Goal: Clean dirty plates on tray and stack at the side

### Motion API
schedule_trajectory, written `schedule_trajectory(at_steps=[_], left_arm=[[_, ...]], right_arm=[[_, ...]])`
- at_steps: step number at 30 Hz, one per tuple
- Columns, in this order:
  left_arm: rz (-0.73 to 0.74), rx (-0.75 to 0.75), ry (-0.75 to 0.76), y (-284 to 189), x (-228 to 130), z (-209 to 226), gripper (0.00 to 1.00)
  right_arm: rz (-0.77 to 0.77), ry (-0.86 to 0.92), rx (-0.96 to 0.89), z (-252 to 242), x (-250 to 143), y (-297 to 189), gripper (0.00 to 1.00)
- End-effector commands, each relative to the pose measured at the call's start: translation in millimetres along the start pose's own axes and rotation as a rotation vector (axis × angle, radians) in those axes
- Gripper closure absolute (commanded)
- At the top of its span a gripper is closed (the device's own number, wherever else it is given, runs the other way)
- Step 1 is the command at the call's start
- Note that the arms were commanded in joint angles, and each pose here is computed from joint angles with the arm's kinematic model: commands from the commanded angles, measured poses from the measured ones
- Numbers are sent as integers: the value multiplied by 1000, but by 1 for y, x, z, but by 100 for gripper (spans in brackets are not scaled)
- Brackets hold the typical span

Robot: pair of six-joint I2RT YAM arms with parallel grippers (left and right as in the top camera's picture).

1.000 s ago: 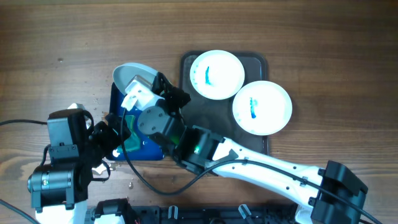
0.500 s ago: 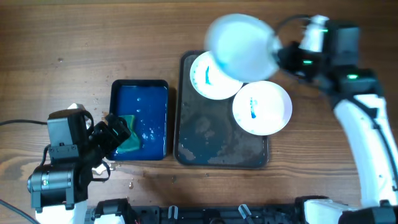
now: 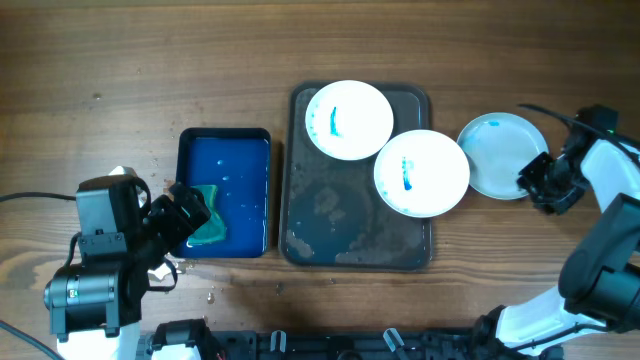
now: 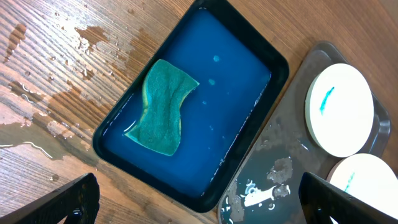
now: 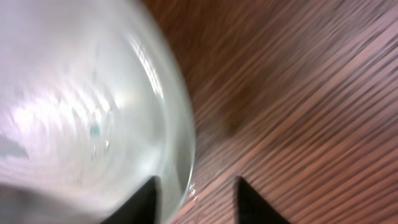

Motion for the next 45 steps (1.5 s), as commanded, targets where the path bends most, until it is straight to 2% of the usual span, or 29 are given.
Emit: schedule_trajectory(at_steps=[1, 3, 6, 8, 10, 12, 15, 17, 21, 25, 28, 31, 35, 37, 38, 42, 43, 44, 45], left_arm=[[-5, -16, 4, -3, 2, -3, 0], [-5, -16, 4, -3, 2, -3, 0], [-5, -15, 4, -3, 2, -3, 0], [-5, -16, 4, -3, 2, -3, 0], [-5, -16, 4, -3, 2, -3, 0], [-5, -16, 4, -3, 2, -3, 0], [-5, -16, 4, -3, 2, -3, 0], [-5, -16, 4, -3, 2, -3, 0], [-16, -25, 2, -3, 4, -5, 0], [5, -71, 4, -3, 2, -11, 0], [27, -139, 8, -4, 1, -22, 0], [83, -235, 17, -7, -5, -35, 0], [105, -301, 27, -9, -6, -45, 1], [168, -304, 62, -4, -15, -49, 7], [222, -286, 98, 3, -24, -52, 10], [444, -207, 264, 40, -66, -74, 25], [489, -197, 307, 48, -78, -81, 28], [537, -186, 356, 59, -94, -91, 31], [559, -151, 363, 71, -107, -97, 31]], right_arm=[[-78, -120, 42, 22, -6, -27, 41], [-193, -205, 105, 40, -12, -65, 40], [-336, -486, 304, 90, -46, -121, 37], [-325, -553, 286, 103, -58, -112, 35], [-286, -477, 171, 98, -64, -71, 21], [-251, -479, 132, 94, -65, -44, 21], [-168, -490, 154, 101, -68, -11, 50], [-113, -525, 173, 104, -73, 0, 95], [-166, -608, 219, 105, -78, -39, 96], [-154, -696, 449, 117, -120, -88, 95], [-46, -768, 427, 123, -161, -67, 96], [23, -727, 408, 130, -191, -18, 96], [12, -683, 423, 144, -194, 6, 95], [-52, -696, 395, 150, -181, -4, 83], [-90, -711, 369, 152, -174, -13, 68], [-226, -869, 330, 162, -154, -62, 57], [-248, -872, 344, 165, -153, -68, 42], [-256, -872, 350, 165, -152, -69, 12], [-252, -873, 353, 166, -153, -69, 7]])
Point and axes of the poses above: each gripper's point midway between its finger pads, its own y axis out along the fingers, its own z axis along the line the jaws close on, x = y × z, the point moved 4 cm from there along -y, back along the fingers, and after that the axes turned 7 degrees about -y, right-handed, at the moved point
